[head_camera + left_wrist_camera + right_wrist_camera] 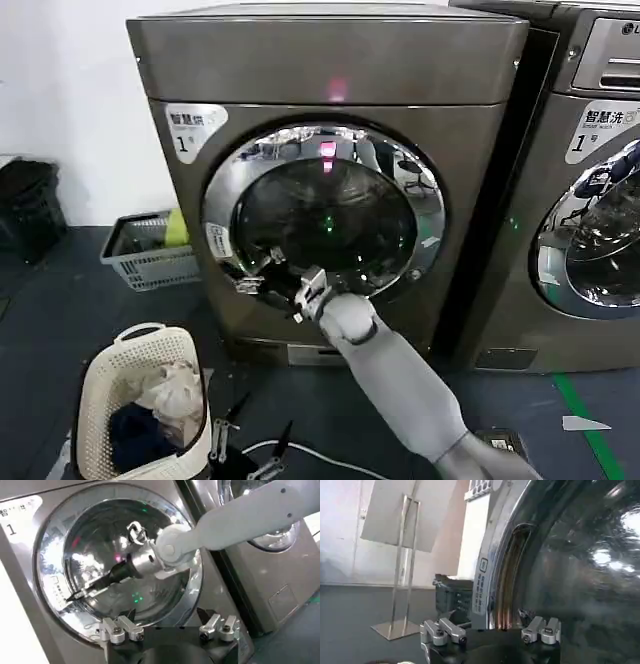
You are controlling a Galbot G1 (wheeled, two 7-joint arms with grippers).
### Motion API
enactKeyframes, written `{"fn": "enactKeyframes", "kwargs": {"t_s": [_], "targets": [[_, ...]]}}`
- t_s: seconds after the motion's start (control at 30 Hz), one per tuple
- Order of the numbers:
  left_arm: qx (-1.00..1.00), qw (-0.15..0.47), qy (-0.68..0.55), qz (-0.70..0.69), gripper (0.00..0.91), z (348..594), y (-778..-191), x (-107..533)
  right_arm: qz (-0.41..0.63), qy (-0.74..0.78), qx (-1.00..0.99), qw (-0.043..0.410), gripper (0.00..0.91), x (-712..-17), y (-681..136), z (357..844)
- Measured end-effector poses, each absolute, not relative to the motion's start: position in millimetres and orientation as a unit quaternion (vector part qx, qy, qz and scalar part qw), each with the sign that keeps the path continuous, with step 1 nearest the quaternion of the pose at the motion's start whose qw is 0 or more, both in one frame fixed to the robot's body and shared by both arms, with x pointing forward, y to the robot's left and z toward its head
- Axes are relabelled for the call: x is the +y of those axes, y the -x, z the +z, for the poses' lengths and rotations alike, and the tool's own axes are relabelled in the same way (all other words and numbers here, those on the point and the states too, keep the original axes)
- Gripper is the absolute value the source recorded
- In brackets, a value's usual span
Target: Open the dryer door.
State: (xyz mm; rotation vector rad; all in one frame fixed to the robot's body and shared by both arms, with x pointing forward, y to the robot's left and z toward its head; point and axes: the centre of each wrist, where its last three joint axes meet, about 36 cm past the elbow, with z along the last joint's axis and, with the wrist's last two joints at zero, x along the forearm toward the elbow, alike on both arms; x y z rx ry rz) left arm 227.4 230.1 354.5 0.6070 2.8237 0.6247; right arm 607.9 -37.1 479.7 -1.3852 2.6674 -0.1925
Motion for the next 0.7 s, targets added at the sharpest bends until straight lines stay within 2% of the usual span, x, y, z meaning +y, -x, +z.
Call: {"fn": "enactKeyframes", "kwargs": {"t_s": [0.7], "targets": [[0.952,0.094,-0.198,0.215,0.907,359,-225,235,-0.062,0.480,0.872,0.068,0.907,-11,-628,487]]}}
